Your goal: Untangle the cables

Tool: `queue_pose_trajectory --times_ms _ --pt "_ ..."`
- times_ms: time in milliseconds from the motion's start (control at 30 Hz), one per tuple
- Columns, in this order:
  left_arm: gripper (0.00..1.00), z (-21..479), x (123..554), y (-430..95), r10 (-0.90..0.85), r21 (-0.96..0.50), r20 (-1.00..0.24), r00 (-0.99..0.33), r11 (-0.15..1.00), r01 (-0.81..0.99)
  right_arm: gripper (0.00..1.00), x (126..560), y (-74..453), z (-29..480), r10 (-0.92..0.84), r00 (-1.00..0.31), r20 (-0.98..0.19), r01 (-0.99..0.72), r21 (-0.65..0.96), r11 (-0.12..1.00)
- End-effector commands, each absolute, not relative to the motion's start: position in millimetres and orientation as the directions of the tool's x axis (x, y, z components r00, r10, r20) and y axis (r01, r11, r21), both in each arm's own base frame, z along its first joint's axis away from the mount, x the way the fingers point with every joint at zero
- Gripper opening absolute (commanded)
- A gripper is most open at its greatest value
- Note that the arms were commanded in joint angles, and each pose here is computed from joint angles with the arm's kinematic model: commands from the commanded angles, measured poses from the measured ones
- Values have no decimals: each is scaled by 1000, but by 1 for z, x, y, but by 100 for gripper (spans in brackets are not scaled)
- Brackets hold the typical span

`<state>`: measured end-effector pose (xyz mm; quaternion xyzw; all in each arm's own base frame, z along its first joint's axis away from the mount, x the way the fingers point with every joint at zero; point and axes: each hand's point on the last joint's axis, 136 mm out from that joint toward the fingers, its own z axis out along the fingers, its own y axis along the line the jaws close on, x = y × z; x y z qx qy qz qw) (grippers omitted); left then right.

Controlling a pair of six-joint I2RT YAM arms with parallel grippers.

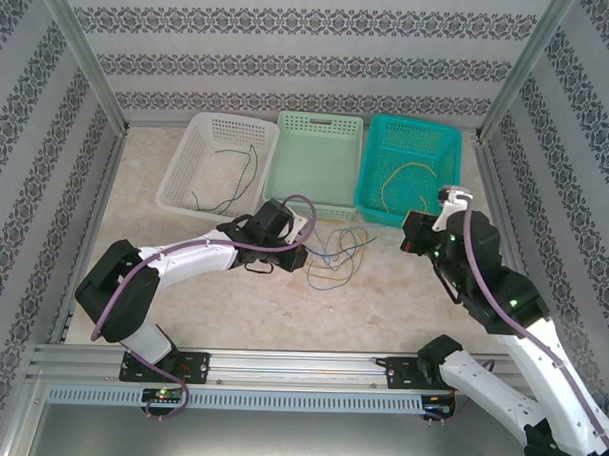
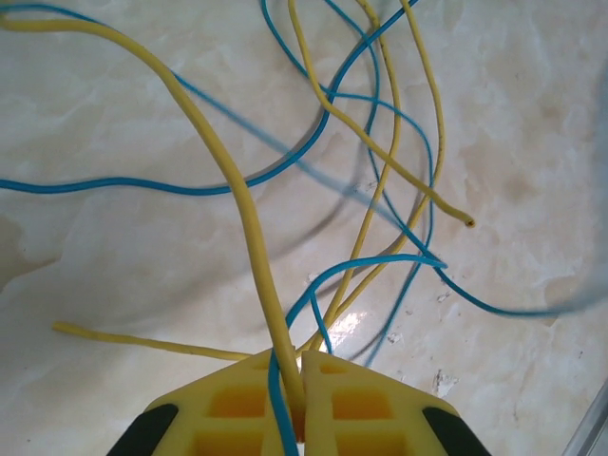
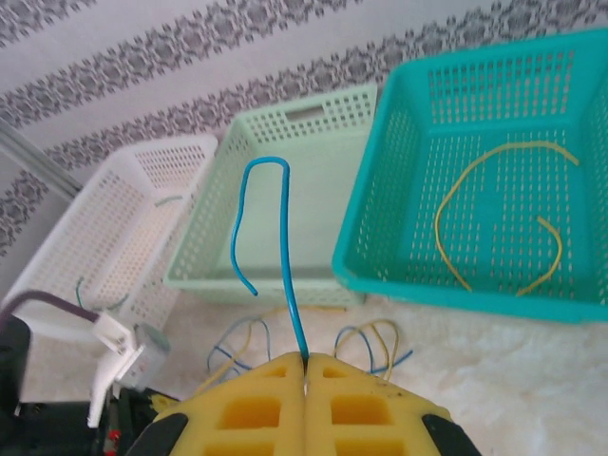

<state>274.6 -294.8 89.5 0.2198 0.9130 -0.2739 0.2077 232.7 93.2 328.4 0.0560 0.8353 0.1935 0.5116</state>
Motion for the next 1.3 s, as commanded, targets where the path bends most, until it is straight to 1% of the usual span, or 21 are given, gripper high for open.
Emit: queue_pose_trajectory --times_ms 0,133,233,567,667,733,967,1033,1100,1167,1267 --pt "11 87 276 -289 310 -384 -484 -818 765 517 0 238 90 335 256 -451 -855 -106 336 936" --pt "14 92 277 -289 321 -373 -495 -807 761 531 0 243 95 345 261 -438 -860 -130 348 928" --pt "19 93 276 -287 320 -365 -500 -805 765 531 0 244 96 352 259 -423 -868 -141 345 928" --pt "20 89 277 -285 316 -360 -499 -807 772 525 0 241 96 395 244 -348 -905 -192 324 926" --pt "31 89 278 -283 315 -350 -500 -806 778 522 0 241 100 403 240 -344 -908 -217 325 920" --pt "35 89 278 -281 317 -341 -500 -806 783 519 0 242 104 406 238 -345 -908 -234 329 915" --pt "41 88 276 -276 327 -321 -493 -806 793 518 0 244 106 431 230 -291 -929 -266 309 913" --pt "45 88 277 -274 326 -311 -495 -805 798 515 0 243 107 440 224 -278 -934 -278 301 912" --pt "54 91 279 -272 322 -299 -505 -801 805 512 0 244 108 445 217 -274 -937 -286 295 912" --pt "59 98 281 -271 315 -291 -521 -793 808 512 0 246 110 448 218 -271 -938 -295 296 909" --pt "73 112 283 -271 296 -291 -560 -774 804 518 0 248 114 450 219 -266 -939 -304 298 905"
